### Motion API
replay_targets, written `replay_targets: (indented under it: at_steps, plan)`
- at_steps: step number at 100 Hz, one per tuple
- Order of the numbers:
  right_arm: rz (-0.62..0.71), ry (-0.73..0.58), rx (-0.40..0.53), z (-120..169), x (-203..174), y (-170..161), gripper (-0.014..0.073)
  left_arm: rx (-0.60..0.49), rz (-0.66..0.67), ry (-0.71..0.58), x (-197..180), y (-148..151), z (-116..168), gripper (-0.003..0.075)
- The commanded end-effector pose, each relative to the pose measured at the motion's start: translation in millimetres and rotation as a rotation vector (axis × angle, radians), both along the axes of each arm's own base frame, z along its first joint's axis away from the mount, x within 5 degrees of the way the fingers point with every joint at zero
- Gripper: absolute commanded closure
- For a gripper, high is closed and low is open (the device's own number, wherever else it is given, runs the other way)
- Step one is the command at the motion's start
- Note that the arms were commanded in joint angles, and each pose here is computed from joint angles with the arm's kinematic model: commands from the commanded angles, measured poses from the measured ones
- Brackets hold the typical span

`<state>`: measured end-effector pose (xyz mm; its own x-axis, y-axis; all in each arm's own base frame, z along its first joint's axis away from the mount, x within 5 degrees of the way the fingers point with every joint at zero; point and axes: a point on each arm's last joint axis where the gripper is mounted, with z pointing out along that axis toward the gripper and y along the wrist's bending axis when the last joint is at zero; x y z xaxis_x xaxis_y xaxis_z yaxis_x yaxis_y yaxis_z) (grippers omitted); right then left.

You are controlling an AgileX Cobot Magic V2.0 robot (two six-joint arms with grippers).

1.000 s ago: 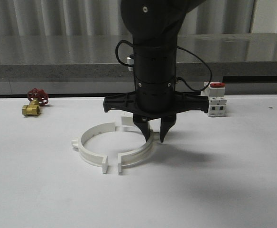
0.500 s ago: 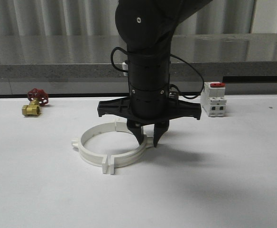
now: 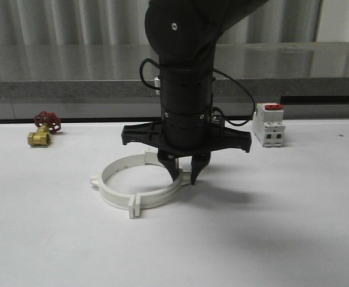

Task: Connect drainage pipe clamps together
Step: 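Press the held half against the placed half to close the ring, release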

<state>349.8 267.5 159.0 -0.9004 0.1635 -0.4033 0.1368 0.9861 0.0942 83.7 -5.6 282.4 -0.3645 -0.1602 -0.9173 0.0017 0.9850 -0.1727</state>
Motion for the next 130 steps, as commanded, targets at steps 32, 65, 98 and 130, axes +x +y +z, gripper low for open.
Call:
replay_targets:
  at_steps: [32, 65, 98, 130]
  plan:
    - [0.012, -0.08, 0.059, 28, 4, 3, 0.0328, -0.009, -0.015, -0.09, 2, -2, 14, 0.0741]
    - [0.01, -0.083, 0.064, 31, 3, 2, 0.0169, -0.009, -0.015, -0.09, 2, -2, 14, 0.0741]
    - [0.133, -0.224, 0.045, 95, -1, -16, 0.0169, -0.009, -0.015, -0.09, 2, -2, 14, 0.0741]
    - [0.239, -0.369, 0.01, 183, -21, -87, 0.0169, -0.009, -0.015, -0.09, 2, -2, 14, 0.0741]
